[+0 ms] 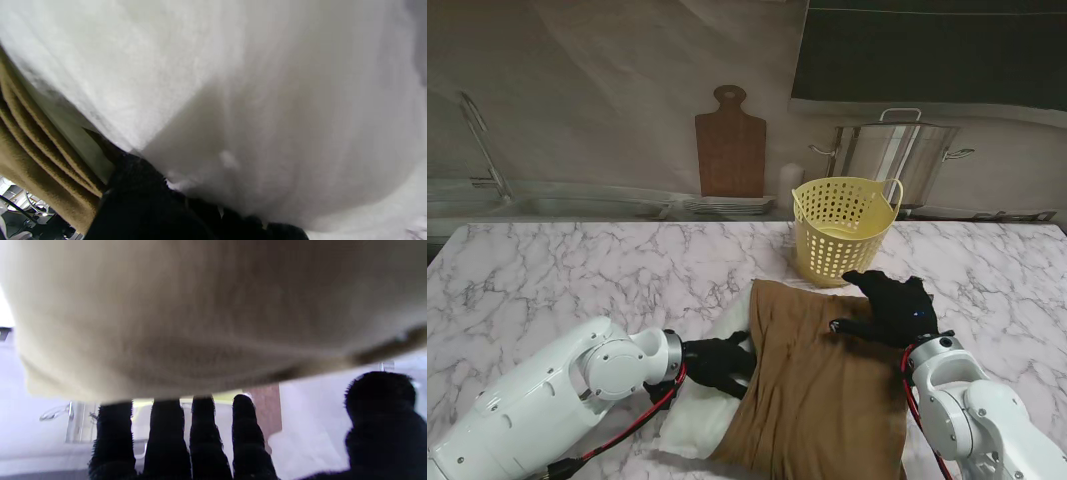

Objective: Remove the pillowcase from the pillow and put it in the laundry basket

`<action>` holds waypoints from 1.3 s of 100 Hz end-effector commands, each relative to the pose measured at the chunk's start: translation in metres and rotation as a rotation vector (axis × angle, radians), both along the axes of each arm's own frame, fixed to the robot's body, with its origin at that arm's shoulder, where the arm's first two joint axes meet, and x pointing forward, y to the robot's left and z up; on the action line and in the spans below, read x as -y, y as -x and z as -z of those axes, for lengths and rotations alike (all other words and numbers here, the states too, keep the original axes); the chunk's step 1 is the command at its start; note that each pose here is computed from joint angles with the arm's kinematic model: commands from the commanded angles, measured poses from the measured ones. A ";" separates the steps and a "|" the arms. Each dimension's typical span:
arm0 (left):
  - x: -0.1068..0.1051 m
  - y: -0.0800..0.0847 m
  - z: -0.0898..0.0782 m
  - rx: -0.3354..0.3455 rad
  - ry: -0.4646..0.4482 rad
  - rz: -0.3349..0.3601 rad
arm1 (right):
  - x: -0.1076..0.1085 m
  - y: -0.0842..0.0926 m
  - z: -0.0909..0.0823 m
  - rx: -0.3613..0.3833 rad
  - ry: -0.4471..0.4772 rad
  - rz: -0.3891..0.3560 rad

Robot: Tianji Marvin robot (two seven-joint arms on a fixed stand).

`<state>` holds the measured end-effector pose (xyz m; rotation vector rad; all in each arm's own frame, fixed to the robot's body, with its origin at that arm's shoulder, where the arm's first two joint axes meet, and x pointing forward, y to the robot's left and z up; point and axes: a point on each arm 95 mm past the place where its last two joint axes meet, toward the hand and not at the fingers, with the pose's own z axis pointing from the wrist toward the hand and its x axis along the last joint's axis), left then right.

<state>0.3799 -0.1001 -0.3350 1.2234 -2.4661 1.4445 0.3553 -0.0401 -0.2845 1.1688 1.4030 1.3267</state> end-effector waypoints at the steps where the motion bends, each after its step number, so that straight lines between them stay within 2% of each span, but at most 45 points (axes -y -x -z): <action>1: -0.033 0.012 0.044 -0.099 -0.147 -0.026 | 0.003 -0.002 0.007 -0.049 0.020 0.001; 11: -0.035 0.012 0.046 -0.104 -0.163 -0.026 | 0.003 -0.005 0.012 -0.127 0.015 -0.008; 18: -0.035 0.012 0.047 -0.110 -0.168 -0.030 | 0.004 -0.006 0.016 -0.129 0.010 -0.015; 29: -0.035 0.012 0.048 -0.124 -0.176 -0.033 | 0.011 -0.005 0.018 -0.085 0.017 -0.012; 40: -0.035 0.013 0.049 -0.134 -0.179 -0.030 | 0.024 0.000 0.015 -0.041 0.064 0.006; 69: -0.035 0.013 0.051 -0.169 -0.211 -0.021 | 0.060 0.011 0.010 -0.006 0.137 0.081; 82: -0.037 0.013 0.052 -0.181 -0.228 -0.021 | 0.073 0.016 0.010 0.029 0.126 0.140; 89: -0.037 0.013 0.051 -0.185 -0.234 -0.020 | 0.077 0.018 0.009 0.050 0.104 0.155; 111: -0.040 0.012 0.051 -0.193 -0.249 -0.024 | 0.090 0.024 0.004 0.102 0.112 0.205; 130: -0.043 0.012 0.049 -0.180 -0.254 -0.028 | 0.087 0.025 0.006 0.124 0.067 0.219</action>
